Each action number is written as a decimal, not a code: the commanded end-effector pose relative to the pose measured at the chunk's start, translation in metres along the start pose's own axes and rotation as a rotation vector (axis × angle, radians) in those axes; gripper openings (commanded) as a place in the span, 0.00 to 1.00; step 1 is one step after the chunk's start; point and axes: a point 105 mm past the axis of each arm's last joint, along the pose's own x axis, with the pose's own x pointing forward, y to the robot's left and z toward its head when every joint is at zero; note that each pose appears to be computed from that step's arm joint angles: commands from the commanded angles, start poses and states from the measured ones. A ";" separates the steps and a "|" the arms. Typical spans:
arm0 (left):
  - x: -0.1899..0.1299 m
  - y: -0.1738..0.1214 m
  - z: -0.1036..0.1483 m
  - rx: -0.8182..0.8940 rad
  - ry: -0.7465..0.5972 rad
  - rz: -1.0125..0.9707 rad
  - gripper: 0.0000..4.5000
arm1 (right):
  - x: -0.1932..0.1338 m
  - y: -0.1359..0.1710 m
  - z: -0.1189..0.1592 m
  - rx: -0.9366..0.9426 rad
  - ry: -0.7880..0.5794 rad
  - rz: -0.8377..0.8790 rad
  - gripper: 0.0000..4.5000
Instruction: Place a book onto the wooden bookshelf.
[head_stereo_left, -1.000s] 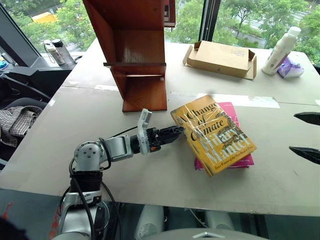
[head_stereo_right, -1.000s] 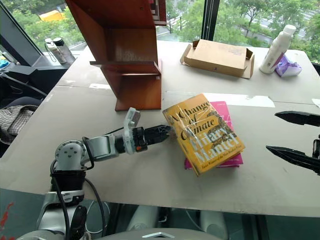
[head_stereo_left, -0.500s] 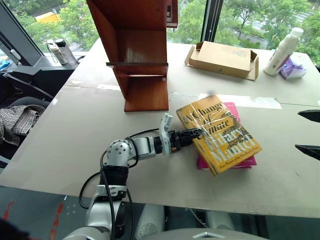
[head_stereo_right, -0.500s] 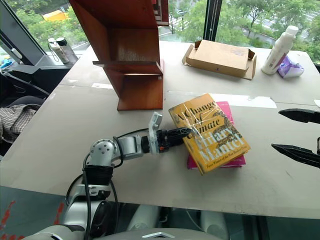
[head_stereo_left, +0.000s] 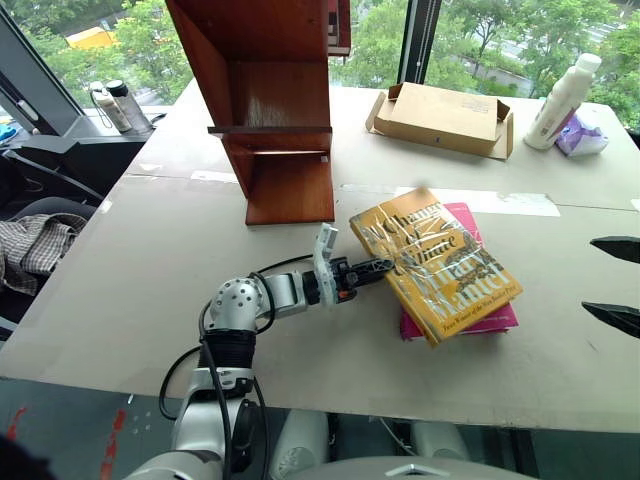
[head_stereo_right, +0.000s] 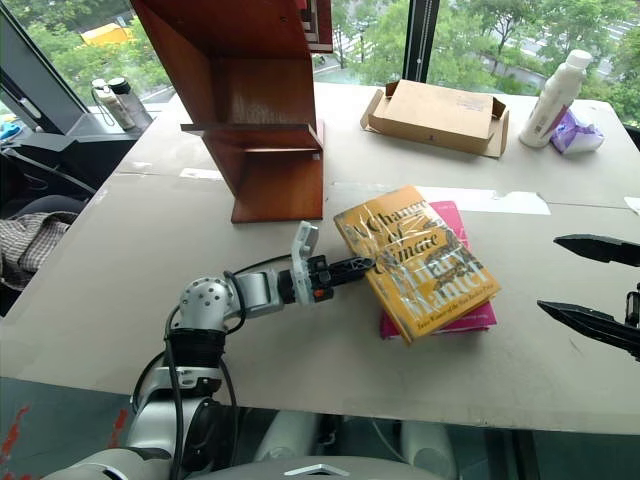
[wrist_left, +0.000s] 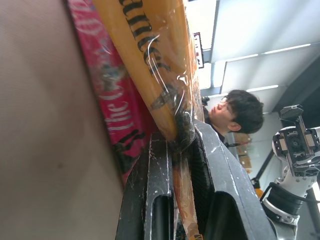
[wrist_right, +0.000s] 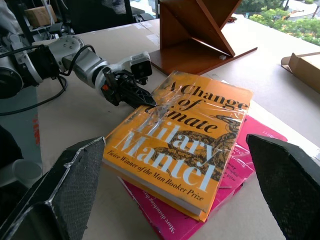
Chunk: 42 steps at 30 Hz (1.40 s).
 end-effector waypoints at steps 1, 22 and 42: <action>-0.012 -0.028 0.015 0.083 -0.030 -0.084 0.00 | 0.001 0.000 0.003 -0.039 -0.009 -0.004 1.00; -0.013 -0.101 0.053 1.302 0.089 0.019 0.00 | 0.008 -0.012 0.004 -0.049 -0.153 -0.160 1.00; -0.025 -0.269 0.142 2.436 -0.134 0.185 0.00 | 0.035 -0.042 0.020 -0.066 -0.290 -0.179 1.00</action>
